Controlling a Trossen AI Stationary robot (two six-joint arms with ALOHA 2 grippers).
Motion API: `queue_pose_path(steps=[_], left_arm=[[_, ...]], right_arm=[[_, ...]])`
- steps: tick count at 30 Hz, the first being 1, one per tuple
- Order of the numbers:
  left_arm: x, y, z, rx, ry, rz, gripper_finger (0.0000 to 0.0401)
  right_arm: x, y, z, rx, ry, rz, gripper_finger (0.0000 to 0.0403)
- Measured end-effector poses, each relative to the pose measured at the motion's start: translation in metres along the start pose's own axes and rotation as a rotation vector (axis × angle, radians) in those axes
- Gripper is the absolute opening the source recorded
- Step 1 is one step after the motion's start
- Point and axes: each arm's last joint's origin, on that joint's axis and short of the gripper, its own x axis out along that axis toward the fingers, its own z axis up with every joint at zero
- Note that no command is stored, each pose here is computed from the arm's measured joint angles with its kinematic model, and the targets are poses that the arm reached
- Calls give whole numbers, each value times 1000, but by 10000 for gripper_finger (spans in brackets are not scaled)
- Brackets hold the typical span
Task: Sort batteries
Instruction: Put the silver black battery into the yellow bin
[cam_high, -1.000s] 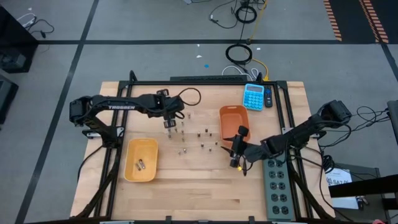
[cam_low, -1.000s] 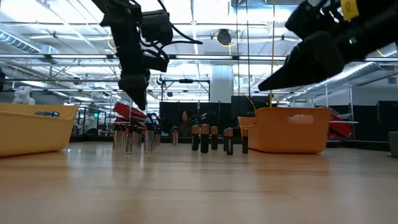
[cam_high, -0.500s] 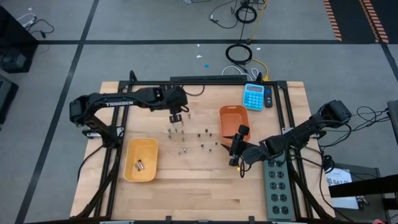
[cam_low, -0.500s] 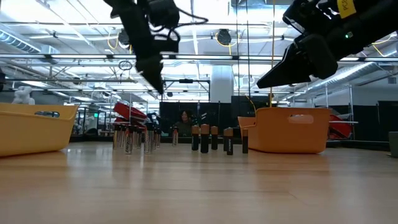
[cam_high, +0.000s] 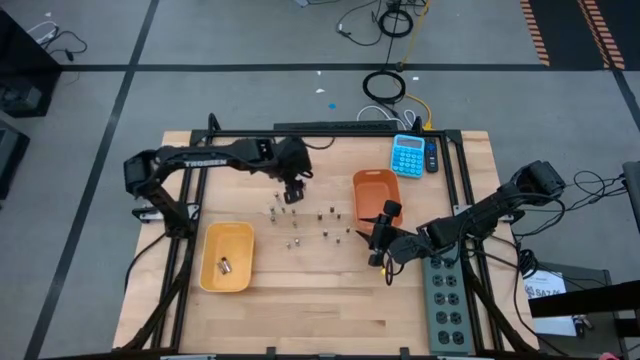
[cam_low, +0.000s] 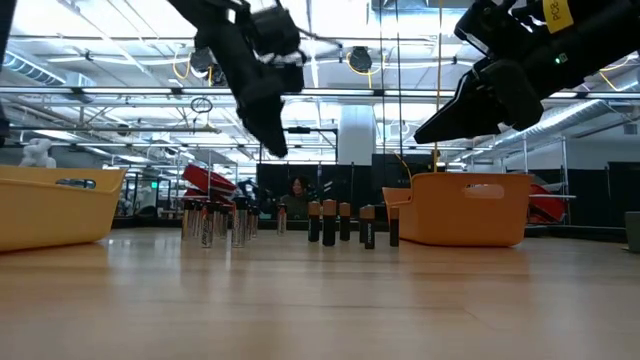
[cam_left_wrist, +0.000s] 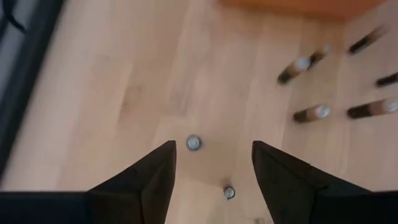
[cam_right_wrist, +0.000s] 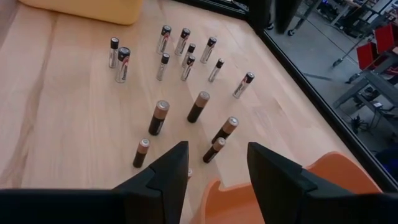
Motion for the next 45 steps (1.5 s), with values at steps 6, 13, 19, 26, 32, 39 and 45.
queue_pose_path(steps=[6, 13, 19, 26, 32, 39, 45], left_arm=[[25, -12, 3, 60, 63, 11, 221], [41, -5, 6, 58, 99, 45, 221], [60, -2, 3, 85, 137, 63, 221], [73, 3, -2, 66, 173, 65, 221], [76, 6, -2, 47, 175, 59, 219], [76, 5, -3, 47, 178, 31, 133], [83, 4, -5, 55, 194, -6, 56]], right_arm=[[0, 0, -1, -16, 5, -2, 155], [0, 0, -1, -18, 9, -2, 155], [0, 0, -3, -20, 19, -4, 155], [0, -1, -11, -8, 25, -5, 155], [0, -2, -13, -6, 26, -8, 155], [0, -2, -12, -2, 20, -7, 155], [0, -2, -12, -2, 21, -7, 155]])
